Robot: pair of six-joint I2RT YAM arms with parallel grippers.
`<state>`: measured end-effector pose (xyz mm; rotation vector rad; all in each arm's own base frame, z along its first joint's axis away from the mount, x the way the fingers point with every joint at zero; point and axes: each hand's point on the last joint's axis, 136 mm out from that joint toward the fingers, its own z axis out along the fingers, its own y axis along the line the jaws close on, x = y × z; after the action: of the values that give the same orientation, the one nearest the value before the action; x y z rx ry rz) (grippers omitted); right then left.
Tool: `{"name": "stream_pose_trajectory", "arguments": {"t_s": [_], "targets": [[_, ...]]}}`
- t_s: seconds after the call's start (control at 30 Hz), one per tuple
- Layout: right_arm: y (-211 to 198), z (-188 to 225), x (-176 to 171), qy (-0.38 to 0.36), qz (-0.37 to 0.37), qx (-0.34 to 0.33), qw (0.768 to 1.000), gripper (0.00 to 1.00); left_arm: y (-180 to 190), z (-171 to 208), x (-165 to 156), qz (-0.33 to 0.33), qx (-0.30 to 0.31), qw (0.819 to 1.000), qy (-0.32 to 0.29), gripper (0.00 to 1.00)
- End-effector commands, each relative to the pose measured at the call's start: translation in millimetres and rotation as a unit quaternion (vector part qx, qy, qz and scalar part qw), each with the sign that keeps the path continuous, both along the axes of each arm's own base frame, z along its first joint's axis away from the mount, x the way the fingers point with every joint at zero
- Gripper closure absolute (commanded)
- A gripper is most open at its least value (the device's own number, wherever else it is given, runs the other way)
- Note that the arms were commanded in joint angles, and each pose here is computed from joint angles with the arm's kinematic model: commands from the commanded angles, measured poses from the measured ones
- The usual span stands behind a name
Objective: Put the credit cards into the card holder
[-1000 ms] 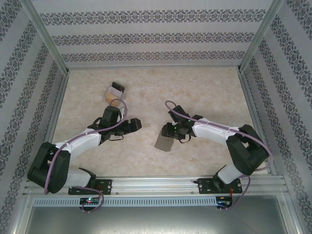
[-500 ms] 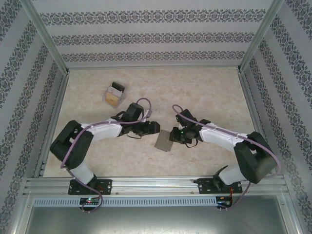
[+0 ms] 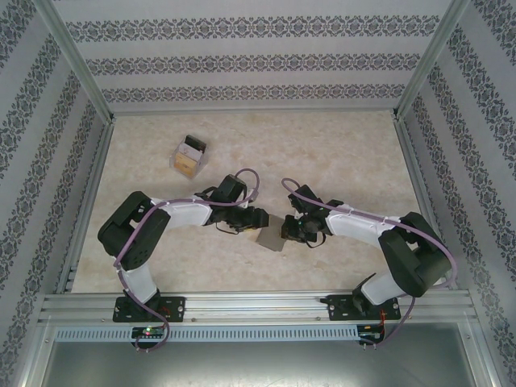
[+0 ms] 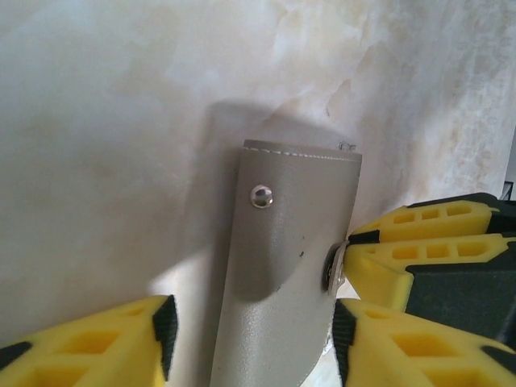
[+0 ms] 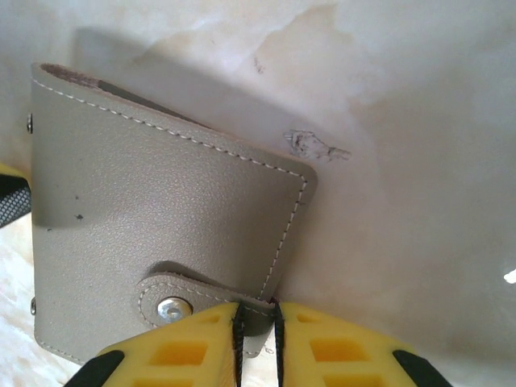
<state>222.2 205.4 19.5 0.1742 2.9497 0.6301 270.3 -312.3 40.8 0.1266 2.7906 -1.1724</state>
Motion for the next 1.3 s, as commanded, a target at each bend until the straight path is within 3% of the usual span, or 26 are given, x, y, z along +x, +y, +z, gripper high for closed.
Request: {"name": "stream_pose_trajectory", "arguments": {"t_s": [0.0,0.47,0.73,1.07,1.17,1.27], "targets": [[-11.7,-14.9,-4.6,0.011,-0.013,-0.031,0.999,0.81,-12.3,0.5,-10.5,-0.022,-0.013,1.000,0.013,0.51],[-13.8,1.8,4.4,-0.019,-0.031,-0.033,0.999,0.78,-22.2,20.2,-12.4,-0.021,-0.059,0.998,0.002,1.00],[-0.5,36.3,15.1,-0.076,-0.022,-0.010,0.997,0.64,-20.5,29.9,-7.6,-0.005,-0.066,0.998,-0.015,1.00],[23.2,18.8,17.8,-0.058,0.006,-0.028,0.998,0.56,-20.7,31.0,-9.5,-0.004,-0.073,0.997,-0.014,1.00],[17.2,6.4,15.0,-0.044,0.008,-0.062,0.997,0.55,-20.6,31.2,-9.6,-0.003,-0.075,0.997,-0.014,1.00],[-3.7,-4.1,9.1,-0.030,-0.001,-0.127,0.992,0.63,-18.5,30.2,-9.4,0.002,-0.069,0.998,-0.013,1.00]]}}
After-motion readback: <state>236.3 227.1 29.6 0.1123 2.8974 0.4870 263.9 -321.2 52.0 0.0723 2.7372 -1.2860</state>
